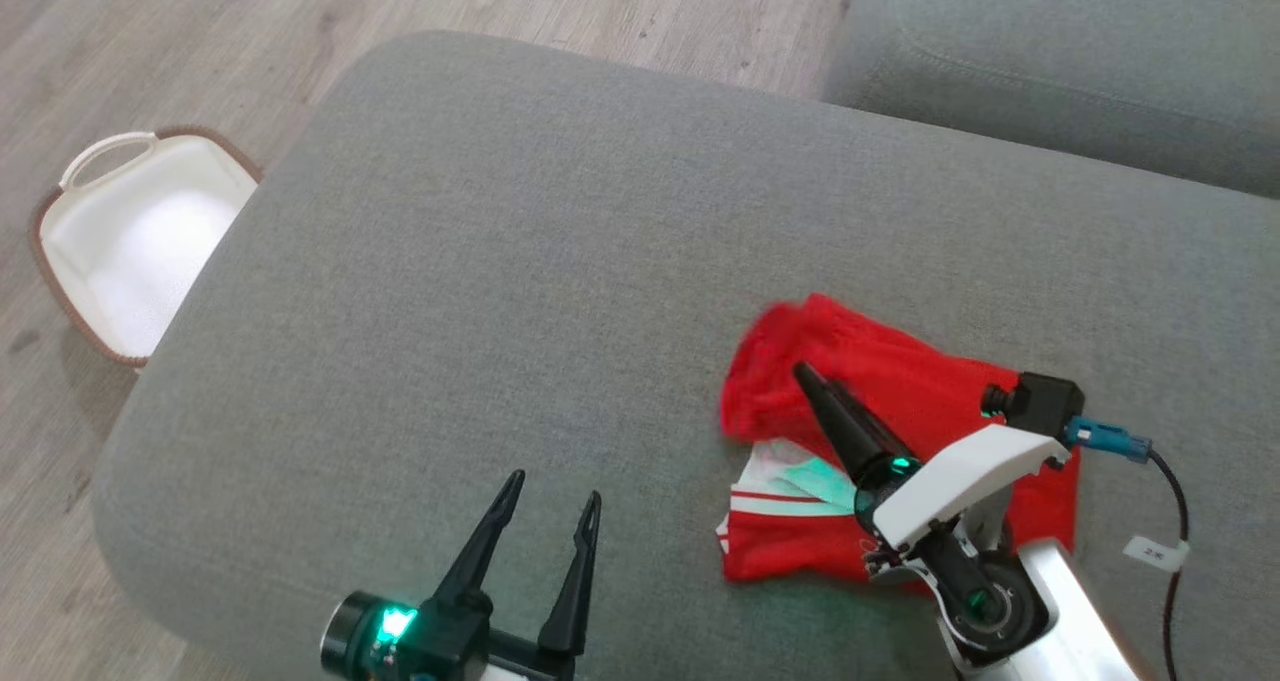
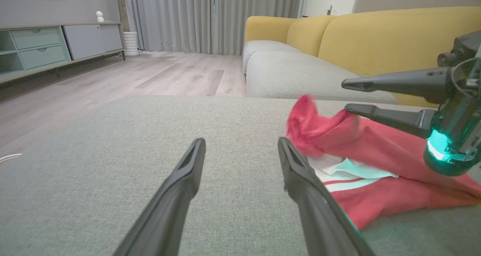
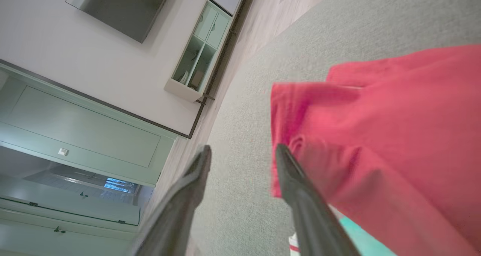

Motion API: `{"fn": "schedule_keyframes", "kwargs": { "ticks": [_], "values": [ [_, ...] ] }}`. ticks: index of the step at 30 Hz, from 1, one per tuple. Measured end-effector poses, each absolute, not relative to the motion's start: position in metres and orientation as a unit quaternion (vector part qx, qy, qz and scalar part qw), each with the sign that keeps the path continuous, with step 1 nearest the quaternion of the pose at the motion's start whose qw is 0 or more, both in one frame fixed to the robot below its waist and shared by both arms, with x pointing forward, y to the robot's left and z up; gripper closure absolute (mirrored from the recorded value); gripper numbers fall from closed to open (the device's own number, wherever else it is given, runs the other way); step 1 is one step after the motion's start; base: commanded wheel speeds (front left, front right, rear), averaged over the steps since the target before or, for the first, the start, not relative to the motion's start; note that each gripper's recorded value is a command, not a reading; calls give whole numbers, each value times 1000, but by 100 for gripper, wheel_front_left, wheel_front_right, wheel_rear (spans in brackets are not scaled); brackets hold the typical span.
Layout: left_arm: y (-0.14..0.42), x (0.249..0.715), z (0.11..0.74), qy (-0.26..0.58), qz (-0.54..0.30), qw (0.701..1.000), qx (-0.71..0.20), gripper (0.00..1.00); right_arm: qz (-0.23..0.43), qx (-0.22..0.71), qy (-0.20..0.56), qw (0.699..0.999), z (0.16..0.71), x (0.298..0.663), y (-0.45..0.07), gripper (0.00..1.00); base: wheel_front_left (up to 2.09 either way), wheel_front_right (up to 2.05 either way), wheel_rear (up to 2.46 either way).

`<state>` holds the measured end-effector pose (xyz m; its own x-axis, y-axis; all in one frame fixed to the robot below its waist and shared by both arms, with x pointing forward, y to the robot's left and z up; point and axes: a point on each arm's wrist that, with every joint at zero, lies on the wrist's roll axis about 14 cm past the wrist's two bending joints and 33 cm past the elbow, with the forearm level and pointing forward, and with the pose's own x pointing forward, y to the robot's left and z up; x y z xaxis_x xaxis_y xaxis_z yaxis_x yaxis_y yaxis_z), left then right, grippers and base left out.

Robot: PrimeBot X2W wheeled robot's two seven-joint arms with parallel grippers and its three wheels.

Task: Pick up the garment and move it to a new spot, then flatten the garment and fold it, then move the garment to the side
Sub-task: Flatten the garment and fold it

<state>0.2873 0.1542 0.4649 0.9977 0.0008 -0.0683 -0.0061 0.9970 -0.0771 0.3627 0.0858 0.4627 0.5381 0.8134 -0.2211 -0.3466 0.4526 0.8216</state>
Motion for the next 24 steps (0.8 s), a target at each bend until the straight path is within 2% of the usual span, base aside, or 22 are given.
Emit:
{"fn": "schedule_keyframes", "kwargs": {
  "ticks": [4, 12, 18, 19, 20, 21, 24],
  "values": [
    [151, 285, 465, 33, 1, 998, -45, 0, 358, 374, 282, 808, 476, 371, 75, 0, 0, 0, 0],
    [149, 284, 466, 28, -6, 998, -51, 0, 262, 346, 194, 880, 495, 399, -10, 0, 0, 0, 0],
    [144, 290, 475, 11, -18, 998, -61, 0, 198, 350, 199, 894, 484, 389, -61, 0, 0, 0, 0],
    [144, 290, 476, 8, -19, 998, -61, 0, 192, 356, 202, 892, 483, 388, -66, 24, 0, 0, 0],
    [143, 290, 478, 6, -20, 998, -61, 0, 187, 362, 204, 890, 483, 387, -70, 56, 0, 0, 0],
    [143, 290, 478, 5, -20, 998, -62, 0, 184, 363, 209, 889, 480, 386, -73, 100, 0, 0, 0],
    [145, 289, 480, 1, -16, 998, -68, 0, 192, 379, 242, 872, 471, 382, -67, 100, 0, 0, 0]
  ]
}}
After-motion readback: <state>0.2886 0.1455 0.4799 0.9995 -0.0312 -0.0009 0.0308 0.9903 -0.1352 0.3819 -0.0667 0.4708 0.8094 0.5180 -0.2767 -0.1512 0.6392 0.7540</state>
